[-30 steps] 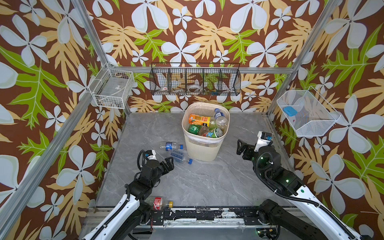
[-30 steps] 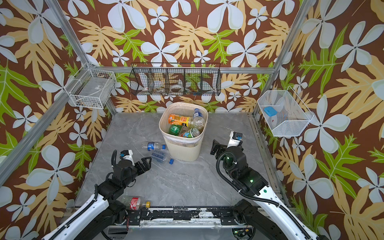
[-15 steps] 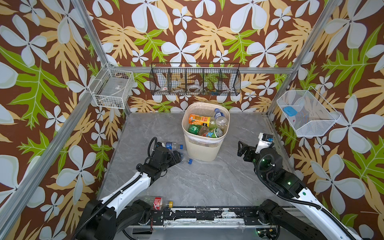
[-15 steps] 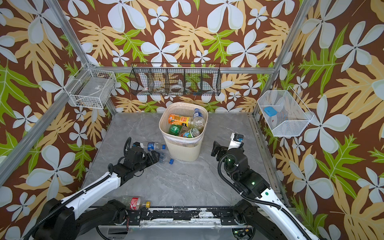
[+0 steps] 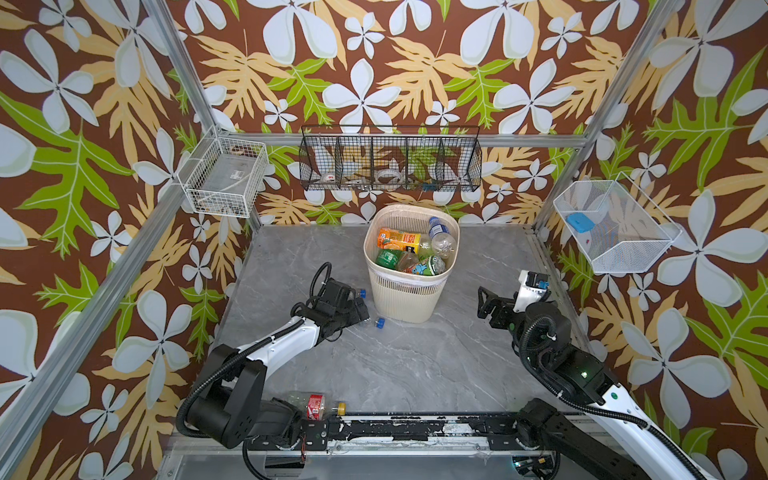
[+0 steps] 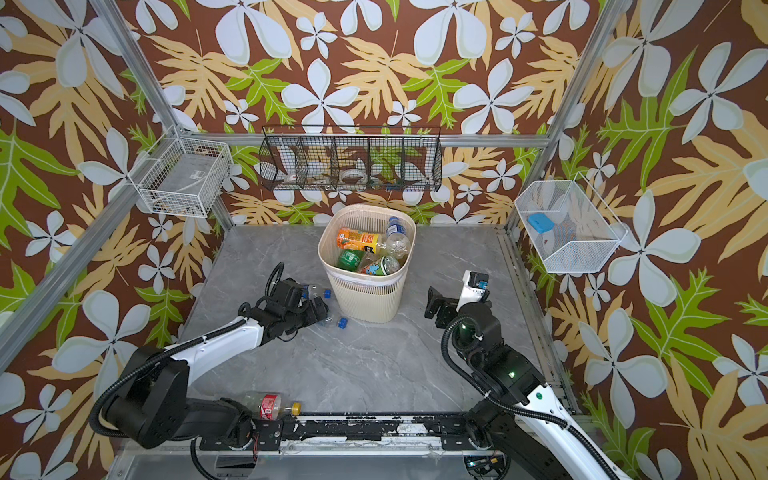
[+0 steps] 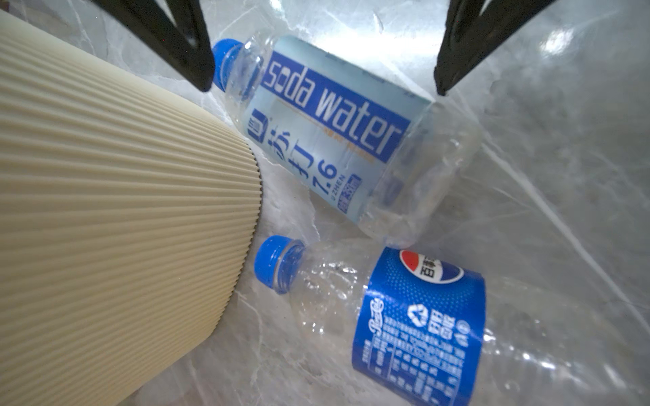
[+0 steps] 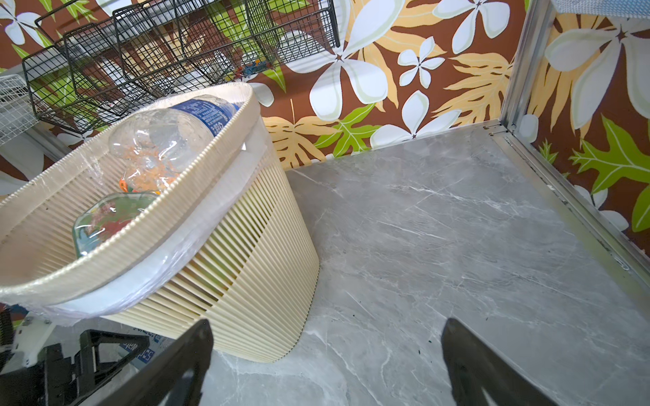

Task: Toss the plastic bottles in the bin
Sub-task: 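Withdraw the right gripper while the left gripper lowers onto the soda water bottle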

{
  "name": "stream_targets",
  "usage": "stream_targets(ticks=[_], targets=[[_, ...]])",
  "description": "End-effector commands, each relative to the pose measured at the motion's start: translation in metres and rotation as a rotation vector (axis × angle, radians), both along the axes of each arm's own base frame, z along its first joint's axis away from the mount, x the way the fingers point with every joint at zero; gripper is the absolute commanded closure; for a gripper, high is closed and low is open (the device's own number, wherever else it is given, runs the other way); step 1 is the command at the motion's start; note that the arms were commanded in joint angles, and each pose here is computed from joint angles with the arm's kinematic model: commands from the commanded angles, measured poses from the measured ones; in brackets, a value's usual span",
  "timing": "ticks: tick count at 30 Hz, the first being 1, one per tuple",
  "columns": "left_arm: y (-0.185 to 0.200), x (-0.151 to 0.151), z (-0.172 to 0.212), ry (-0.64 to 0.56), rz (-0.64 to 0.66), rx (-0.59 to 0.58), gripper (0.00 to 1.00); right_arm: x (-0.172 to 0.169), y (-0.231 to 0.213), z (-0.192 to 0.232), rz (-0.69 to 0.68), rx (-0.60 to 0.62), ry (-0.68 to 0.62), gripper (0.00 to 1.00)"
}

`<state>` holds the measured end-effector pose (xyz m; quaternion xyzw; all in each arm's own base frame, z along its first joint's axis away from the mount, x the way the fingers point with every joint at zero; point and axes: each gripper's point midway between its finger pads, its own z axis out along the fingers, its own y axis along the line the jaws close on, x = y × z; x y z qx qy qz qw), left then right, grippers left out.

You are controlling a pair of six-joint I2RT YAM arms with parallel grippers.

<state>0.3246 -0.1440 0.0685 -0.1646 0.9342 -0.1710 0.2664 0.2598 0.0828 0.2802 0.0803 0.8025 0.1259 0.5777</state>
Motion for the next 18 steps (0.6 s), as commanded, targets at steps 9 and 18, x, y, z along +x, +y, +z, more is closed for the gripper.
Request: stream_targets(ticks=[9, 18], targets=[[0.003, 0.002, -0.027, 0.077, -0.048, 0.064, 0.14, -0.002, -0.004, -0.006, -0.009, -0.030, 0.002, 0.00], [0.003, 0.001, -0.029, 0.086, -0.067, 0.078, 0.10, 0.000, -0.002, -0.007, -0.006, -0.033, 0.001, 0.01]])
